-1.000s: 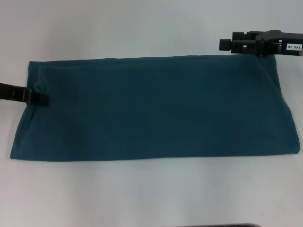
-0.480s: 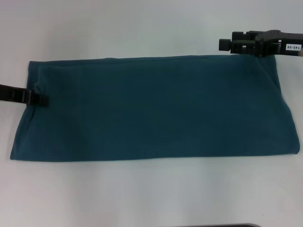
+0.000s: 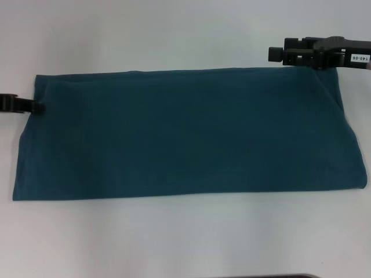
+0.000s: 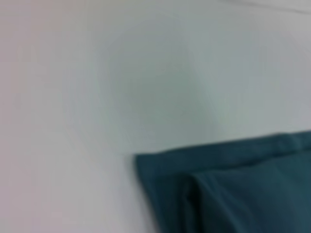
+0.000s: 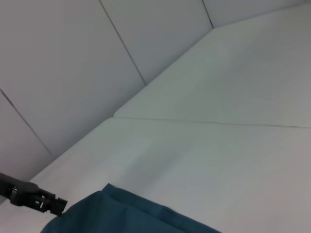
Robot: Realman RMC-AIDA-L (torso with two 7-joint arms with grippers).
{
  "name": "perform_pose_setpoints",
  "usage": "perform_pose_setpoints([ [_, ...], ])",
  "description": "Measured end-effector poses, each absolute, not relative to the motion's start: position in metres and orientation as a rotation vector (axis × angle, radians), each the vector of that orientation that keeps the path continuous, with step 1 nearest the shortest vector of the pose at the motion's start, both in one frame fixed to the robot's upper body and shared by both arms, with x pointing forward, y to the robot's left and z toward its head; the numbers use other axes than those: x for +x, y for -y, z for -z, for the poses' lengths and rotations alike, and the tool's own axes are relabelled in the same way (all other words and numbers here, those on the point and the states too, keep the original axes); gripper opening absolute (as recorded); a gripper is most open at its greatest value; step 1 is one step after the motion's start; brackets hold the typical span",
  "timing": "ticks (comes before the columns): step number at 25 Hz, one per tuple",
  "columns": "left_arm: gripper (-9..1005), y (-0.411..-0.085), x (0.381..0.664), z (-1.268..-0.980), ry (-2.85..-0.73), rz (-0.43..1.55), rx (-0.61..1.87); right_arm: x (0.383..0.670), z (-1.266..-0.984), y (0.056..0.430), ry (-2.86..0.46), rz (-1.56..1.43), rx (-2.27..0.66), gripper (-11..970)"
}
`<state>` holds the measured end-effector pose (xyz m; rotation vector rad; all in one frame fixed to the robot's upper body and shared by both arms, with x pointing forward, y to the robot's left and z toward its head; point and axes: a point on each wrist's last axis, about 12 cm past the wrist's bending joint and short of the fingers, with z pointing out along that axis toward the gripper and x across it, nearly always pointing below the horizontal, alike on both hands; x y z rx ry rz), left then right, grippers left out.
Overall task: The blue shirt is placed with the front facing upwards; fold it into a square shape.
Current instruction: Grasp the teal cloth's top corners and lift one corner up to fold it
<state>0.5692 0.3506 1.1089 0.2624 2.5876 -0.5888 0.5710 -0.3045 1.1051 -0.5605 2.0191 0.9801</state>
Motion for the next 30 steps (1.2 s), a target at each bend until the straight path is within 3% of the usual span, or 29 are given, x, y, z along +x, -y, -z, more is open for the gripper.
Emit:
perform_pose_setpoints([
  [5, 558, -0.362, 0.568, -1.117, -2.561, 0.560, 0.222, 0.570, -1.105, 0.305, -2.014, -0.983, -0.555, 778],
  [16, 740, -0.342, 0.557, -1.116, -2.563, 0.693, 0.335, 0.569, -1.103, 0.301, -2.000, -0.987, -0.581, 779],
  [30, 737, -0.332, 0.555, -1.104, -2.563, 0.731, 0.373, 0.564, -1.101, 0.297, -1.989, -1.017, -0.606, 779],
])
